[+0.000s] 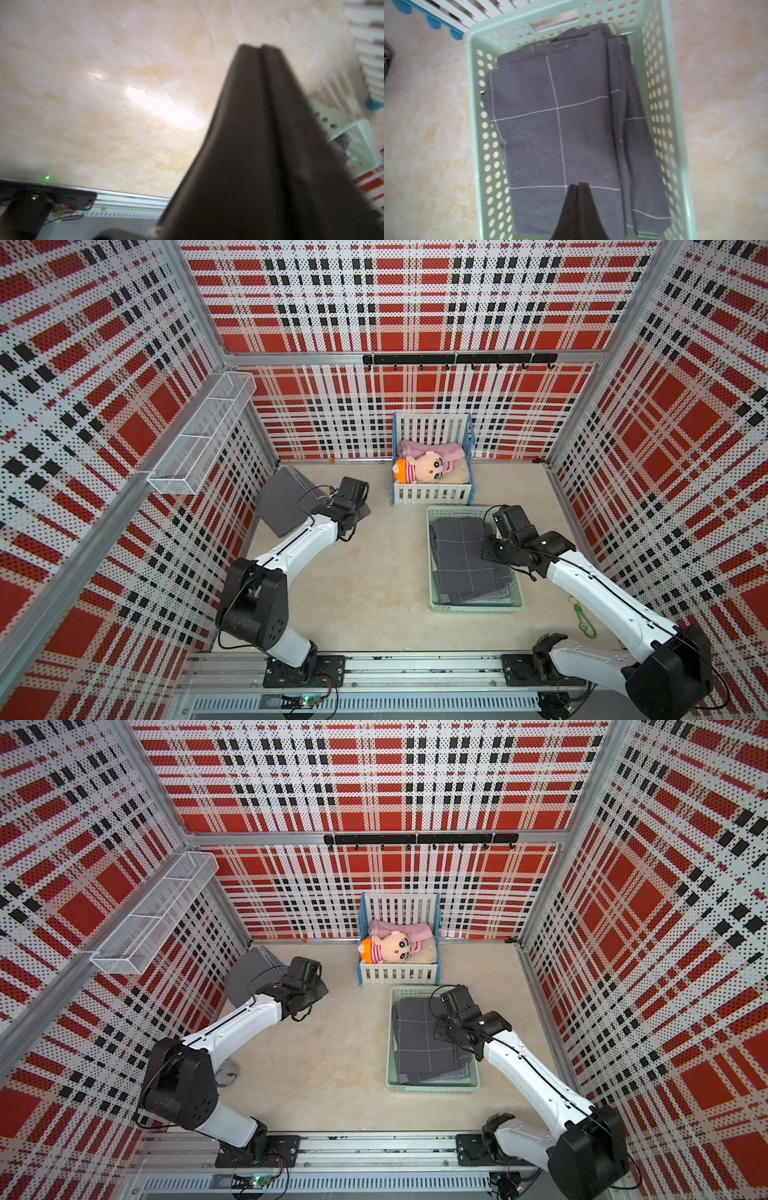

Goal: Put the folded pillowcase in the basket
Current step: Place the pillowcase in the basket, then move the pillowcase to the center of the board.

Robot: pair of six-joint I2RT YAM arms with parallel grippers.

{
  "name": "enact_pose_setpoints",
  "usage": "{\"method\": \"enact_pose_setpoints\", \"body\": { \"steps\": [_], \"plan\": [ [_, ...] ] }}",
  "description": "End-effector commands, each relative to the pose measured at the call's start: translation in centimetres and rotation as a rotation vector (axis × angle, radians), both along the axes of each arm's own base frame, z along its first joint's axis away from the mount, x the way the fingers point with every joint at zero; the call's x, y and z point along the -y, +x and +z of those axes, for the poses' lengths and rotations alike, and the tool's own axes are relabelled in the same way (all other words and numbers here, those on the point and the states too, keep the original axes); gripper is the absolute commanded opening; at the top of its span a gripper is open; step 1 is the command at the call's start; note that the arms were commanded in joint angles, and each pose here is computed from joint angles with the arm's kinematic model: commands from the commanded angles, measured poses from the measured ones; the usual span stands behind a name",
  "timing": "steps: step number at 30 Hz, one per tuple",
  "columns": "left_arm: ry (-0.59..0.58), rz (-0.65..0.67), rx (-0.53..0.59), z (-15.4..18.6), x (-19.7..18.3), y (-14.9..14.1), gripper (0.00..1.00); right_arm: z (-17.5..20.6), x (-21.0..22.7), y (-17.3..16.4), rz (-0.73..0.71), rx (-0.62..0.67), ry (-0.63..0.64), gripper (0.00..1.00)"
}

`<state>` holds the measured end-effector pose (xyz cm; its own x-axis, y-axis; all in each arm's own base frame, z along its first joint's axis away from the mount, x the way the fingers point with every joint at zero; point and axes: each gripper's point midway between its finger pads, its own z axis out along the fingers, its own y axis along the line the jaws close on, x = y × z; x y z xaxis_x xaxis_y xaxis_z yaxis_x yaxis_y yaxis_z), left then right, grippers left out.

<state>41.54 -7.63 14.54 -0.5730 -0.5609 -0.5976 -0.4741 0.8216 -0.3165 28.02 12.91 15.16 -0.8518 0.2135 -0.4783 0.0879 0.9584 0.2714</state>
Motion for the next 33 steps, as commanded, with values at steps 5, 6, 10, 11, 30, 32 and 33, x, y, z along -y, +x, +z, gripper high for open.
{"method": "enact_pose_setpoints", "body": {
  "steps": [5,6,10,11,30,32,33],
  "plan": [
    [0.131,0.134,-0.052,-1.5,-8.9,4.8,0.00,1.1,-3.8,2.4,0.072,0.052,0.114,0.00],
    [0.133,0.151,-0.064,-2.2,-9.6,5.7,0.00,0.9,-3.9,2.5,0.074,0.048,0.116,0.00],
    [0.069,0.213,-0.108,-5.3,-11.7,8.6,0.00,0.7,-4.3,2.6,0.088,0.042,0.120,0.00],
    [0.061,0.227,-0.121,-6.1,-12.1,9.0,0.00,0.7,-4.3,2.7,0.089,0.043,0.123,0.00],
    [-0.200,0.172,-0.373,-16.9,-8.4,7.3,0.00,1.0,-5.5,3.6,0.127,0.041,0.139,0.00],
    [-0.236,0.101,-0.363,-16.5,-5.0,6.5,0.00,1.4,-5.6,3.8,0.128,0.052,0.143,0.00],
    [-0.252,0.065,-0.365,-16.4,-3.0,5.9,0.00,1.7,-5.7,3.9,0.130,0.057,0.146,0.00]
  ]
}}
